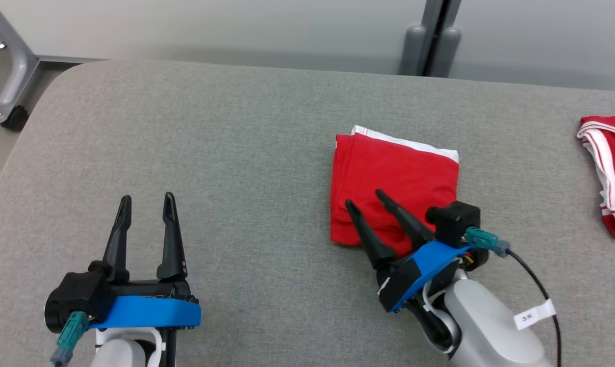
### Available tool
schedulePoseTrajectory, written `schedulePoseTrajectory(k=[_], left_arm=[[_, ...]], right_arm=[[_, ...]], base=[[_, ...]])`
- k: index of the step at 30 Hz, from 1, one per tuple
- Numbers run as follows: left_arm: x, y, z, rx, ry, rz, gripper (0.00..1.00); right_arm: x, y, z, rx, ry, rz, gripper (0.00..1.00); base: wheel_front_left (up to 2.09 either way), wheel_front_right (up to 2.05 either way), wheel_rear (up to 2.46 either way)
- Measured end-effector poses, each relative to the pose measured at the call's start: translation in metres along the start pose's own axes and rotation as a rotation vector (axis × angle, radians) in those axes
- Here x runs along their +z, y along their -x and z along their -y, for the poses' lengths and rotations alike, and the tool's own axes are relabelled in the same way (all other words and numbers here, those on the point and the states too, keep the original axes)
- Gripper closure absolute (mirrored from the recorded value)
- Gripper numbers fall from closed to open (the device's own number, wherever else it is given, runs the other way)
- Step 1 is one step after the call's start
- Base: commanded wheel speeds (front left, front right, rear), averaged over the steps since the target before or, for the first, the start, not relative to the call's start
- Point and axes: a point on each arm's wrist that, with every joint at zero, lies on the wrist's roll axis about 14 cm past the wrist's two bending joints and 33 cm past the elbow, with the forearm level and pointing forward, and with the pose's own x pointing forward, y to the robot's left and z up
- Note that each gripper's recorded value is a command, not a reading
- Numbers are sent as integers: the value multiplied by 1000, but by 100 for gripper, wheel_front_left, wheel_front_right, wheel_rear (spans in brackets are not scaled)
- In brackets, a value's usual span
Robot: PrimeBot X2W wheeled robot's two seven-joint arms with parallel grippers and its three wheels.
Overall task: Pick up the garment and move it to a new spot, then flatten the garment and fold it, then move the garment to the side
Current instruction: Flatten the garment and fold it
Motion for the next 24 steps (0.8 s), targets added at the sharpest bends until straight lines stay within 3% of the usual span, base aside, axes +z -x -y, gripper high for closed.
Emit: schedulePoseTrajectory(k=[9,18,24], left_arm=[[0,-4,18,-56,-5,3,0],[-3,-9,33,-105,-18,-4,0],[-5,-9,38,-127,-30,-10,0]], right_arm=[[55,39,51,-130,155,173,0],[92,107,102,-355,199,304,0],[97,144,116,-465,213,330,0]], base=[[0,0,0],[0,0,0],[0,0,0]])
